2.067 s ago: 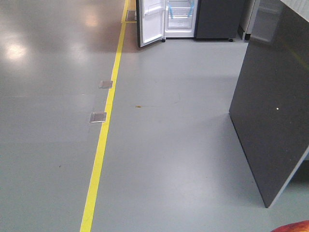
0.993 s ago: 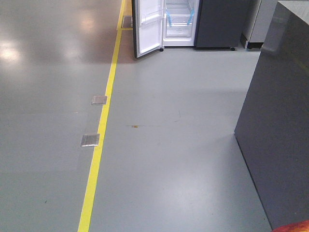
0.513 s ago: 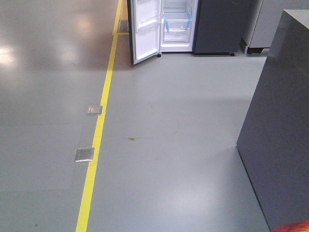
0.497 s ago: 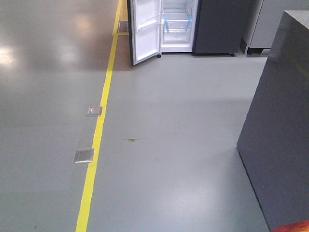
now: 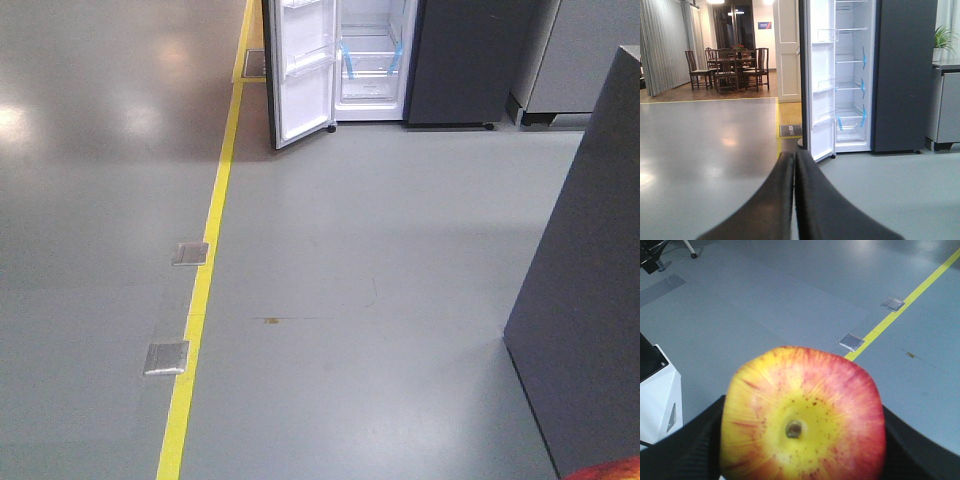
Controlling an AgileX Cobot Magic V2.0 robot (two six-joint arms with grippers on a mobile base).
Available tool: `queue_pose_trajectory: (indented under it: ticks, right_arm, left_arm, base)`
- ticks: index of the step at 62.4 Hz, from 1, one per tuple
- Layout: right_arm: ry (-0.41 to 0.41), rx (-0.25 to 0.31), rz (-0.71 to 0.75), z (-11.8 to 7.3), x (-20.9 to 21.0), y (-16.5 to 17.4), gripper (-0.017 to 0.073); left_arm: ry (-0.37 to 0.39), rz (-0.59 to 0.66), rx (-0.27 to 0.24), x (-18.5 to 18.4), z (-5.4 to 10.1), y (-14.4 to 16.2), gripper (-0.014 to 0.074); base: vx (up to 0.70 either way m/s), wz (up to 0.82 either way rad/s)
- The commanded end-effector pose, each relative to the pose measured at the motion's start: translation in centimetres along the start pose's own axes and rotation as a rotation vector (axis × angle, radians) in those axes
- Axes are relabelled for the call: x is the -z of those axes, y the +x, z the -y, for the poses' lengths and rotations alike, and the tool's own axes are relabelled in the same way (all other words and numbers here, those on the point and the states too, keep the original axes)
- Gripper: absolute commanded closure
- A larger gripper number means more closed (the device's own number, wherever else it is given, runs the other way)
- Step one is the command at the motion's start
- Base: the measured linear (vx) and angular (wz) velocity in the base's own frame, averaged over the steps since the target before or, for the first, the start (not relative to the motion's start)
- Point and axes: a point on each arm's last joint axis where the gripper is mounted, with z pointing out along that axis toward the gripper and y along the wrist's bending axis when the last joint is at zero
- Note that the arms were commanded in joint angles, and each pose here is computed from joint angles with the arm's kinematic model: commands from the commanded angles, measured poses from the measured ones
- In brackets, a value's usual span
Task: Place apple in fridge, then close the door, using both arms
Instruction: 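Drive toward the open fridge door holding the apple in the right gripper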
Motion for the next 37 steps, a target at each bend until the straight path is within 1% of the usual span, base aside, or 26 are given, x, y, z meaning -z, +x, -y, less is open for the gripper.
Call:
queue_pose_trajectory:
  ticks: [1, 37]
  right_arm:
    - [0.000, -0.005, 0.091, -0.09, 0.39, -1.33, 0.0165]
    - [0.000, -0.005, 0.091, -0.09, 0.39, -1.33, 0.0165]
  left_arm:
    - [-0.004, 0.067, 0.006, 0.08, -0.05, -0.04, 0.0600]
    - [-0.004, 0.067, 0.006, 0.08, -0.05, -0.04, 0.0600]
  base:
    - [0.29, 0.02]
    - [0.28, 0.02]
